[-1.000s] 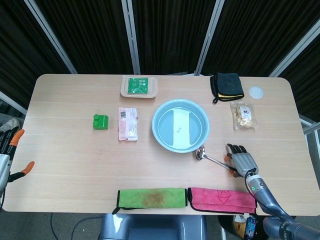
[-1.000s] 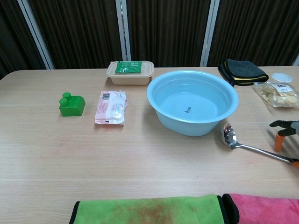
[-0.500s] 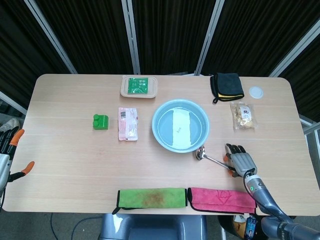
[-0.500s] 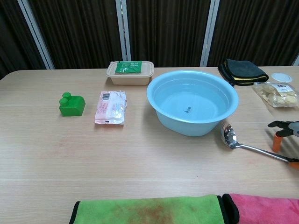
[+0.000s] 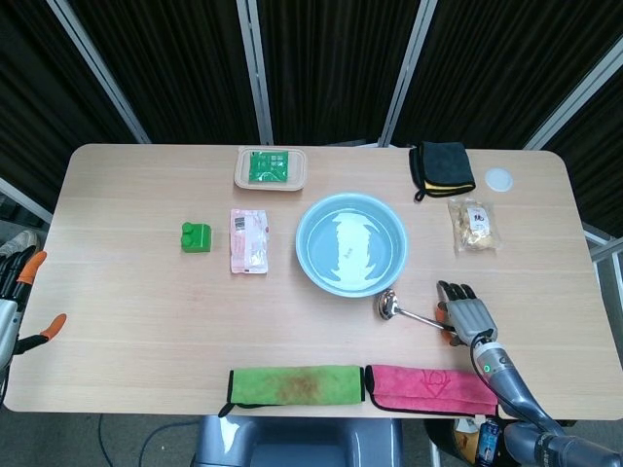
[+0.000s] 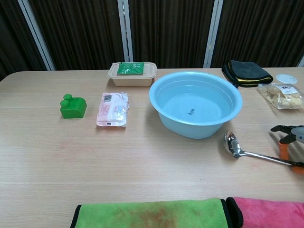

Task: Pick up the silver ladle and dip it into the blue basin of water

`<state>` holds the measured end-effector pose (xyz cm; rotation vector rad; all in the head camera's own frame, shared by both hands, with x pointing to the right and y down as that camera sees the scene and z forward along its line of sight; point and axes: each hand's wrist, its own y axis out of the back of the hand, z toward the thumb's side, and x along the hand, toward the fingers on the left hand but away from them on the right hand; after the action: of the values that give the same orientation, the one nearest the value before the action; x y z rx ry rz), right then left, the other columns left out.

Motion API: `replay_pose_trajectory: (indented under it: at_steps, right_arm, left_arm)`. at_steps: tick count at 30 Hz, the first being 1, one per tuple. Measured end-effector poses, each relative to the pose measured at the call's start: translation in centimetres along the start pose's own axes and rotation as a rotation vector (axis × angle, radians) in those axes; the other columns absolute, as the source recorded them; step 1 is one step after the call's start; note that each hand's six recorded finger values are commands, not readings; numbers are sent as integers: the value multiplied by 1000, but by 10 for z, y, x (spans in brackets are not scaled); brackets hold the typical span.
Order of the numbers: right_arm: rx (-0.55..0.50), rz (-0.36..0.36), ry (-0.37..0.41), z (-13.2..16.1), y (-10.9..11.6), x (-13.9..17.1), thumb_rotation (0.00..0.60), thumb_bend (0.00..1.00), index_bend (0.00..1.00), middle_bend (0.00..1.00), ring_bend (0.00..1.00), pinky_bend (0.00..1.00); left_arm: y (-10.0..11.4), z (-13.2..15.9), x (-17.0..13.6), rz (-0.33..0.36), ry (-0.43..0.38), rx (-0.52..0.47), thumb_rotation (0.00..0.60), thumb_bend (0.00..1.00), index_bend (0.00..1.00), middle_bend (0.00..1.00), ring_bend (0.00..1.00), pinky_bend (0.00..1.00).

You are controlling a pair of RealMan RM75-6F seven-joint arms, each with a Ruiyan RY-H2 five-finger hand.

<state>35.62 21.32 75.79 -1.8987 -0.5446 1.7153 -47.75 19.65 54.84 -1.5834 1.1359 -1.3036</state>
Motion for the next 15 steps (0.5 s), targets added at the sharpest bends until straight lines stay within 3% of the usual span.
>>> replay_pose_trajectory:
  at_steps: [15]
  right_arm:
    - [17,-27,-17,-7,1,4,600,341,620,0,0,0]
  left_arm:
    - [1,2,-3,2,-9,7,600,233,2,0,0,0]
